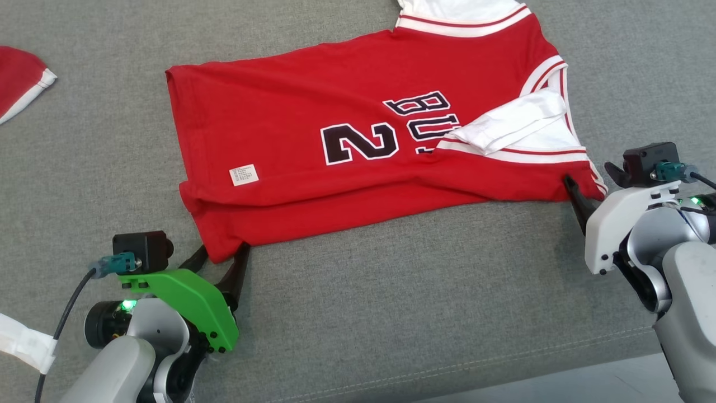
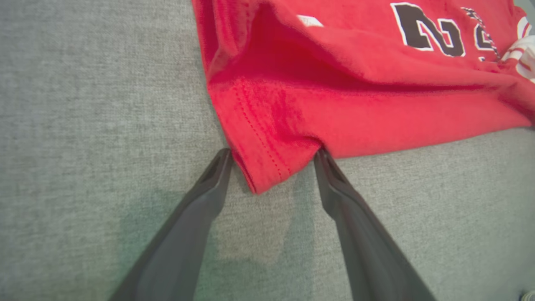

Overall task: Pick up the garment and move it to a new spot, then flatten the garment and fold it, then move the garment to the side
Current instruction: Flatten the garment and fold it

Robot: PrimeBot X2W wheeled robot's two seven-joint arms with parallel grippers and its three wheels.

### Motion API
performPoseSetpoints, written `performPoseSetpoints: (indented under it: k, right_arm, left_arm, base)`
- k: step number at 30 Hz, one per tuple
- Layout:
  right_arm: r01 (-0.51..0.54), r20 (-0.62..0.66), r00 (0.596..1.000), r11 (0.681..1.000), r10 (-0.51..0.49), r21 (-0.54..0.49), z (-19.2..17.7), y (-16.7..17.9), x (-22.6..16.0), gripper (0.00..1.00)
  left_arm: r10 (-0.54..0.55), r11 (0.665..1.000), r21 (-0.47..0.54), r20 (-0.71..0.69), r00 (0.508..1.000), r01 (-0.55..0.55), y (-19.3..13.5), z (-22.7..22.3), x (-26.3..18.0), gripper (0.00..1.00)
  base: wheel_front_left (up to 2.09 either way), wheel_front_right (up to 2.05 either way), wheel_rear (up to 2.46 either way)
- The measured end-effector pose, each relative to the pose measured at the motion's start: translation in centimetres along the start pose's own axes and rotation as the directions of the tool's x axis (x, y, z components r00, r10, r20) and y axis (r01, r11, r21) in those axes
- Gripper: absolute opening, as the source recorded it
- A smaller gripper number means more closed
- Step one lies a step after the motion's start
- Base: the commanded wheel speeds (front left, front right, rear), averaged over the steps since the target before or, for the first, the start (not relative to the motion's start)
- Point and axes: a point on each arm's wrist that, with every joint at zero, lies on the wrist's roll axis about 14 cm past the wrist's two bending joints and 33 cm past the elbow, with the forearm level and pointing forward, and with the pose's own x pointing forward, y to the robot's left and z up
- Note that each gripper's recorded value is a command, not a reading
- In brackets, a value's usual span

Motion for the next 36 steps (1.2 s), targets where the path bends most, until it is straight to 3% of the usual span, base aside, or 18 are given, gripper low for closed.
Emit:
performPoseSetpoints:
  k: [6,7,8,9,11,12,13,14,16,22,29,36]
  right_arm:
    - [-0.003,-0.046,0.999,1.0,0.004,0.018,-1.0,0.4,0.6,1.0]
    - [-0.003,-0.052,0.999,1.0,0.005,0.025,-1.1,0.5,0.6,1.0]
    - [-0.005,-0.055,0.998,1.0,0.007,0.029,-1.1,0.5,0.7,1.0]
    - [-0.006,-0.061,0.998,1.0,0.008,0.029,-1.2,0.6,0.7,1.0]
    - [-0.012,-0.07,0.997,0.999,0.015,0.043,-1.3,0.8,0.8,1.0]
    - [-0.015,-0.075,0.997,0.999,0.018,0.049,-1.4,0.9,0.8,1.0]
    - [-0.017,-0.082,0.996,0.998,0.022,0.053,-1.5,0.9,0.8,0.88]
    - [-0.02,-0.087,0.996,0.998,0.025,0.062,-1.5,0.9,0.8,0.43]
    - [-0.026,-0.09,0.995,0.996,0.034,0.081,-1.6,1.0,0.9,0.03]
    - [-0.048,-0.106,0.993,0.992,0.061,0.121,-1.4,0.9,0.5,0.0]
    - [-0.064,-0.107,0.991,0.99,0.077,0.125,1.0,-1.1,-1.3,0.0]
    - [-0.101,-0.222,0.966,0.984,0.132,0.149,-0.9,-1.4,-4.0,0.0]
  left_arm:
    - [-0.002,1.0,-0.012,-0.043,0.999,0.002,0.7,-0.8,0.5,1.0]
    - [-0.008,1.0,-0.023,-0.045,0.999,0.007,0.6,-0.8,0.5,0.88]
    - [-0.012,0.999,-0.034,-0.047,0.999,0.01,0.6,-0.8,0.6,0.51]
    - [-0.016,0.999,-0.037,-0.046,0.999,0.015,0.6,-0.8,0.6,0.4]
    - [-0.022,0.999,-0.044,-0.047,0.999,0.02,0.5,-0.9,0.6,0.0]
    - [-0.027,0.999,-0.048,-0.048,0.998,0.025,0.4,-0.9,0.6,0.0]
    - [-0.032,0.998,-0.05,-0.049,0.998,0.03,0.3,-0.9,0.6,0.0]
    - [-0.041,0.998,-0.054,-0.051,0.998,0.038,0.2,-1.0,0.6,0.0]
    - [-0.059,0.997,-0.053,-0.057,0.997,0.056,-0.2,-1.1,0.5,0.0]
    - [-0.133,0.99,-0.053,-0.088,0.987,0.128,-1.3,-1.1,-0.5,0.0]
    - [-0.184,0.982,0.029,-0.136,0.973,0.189,-1.6,-0.7,-4.0,0.0]
    - [-0.219,0.975,0.004,-0.18,0.959,0.223,-2.9,-2.7,-7.3,0.0]
  base:
    - [0.0,0.0,0.0]
    - [0.0,0.0,0.0]
    - [0.0,0.0,0.0]
    - [0.0,0.0,0.0]
    - [0.0,0.0,0.0]
    - [0.0,0.0,0.0]
    - [0.0,0.0,0.0]
    - [0.0,0.0,0.0]
    - [0.0,0.0,0.0]
    - [0.0,0.0,0.0]
    - [0.0,0.0,0.0]
    - [0.0,0.0,0.0]
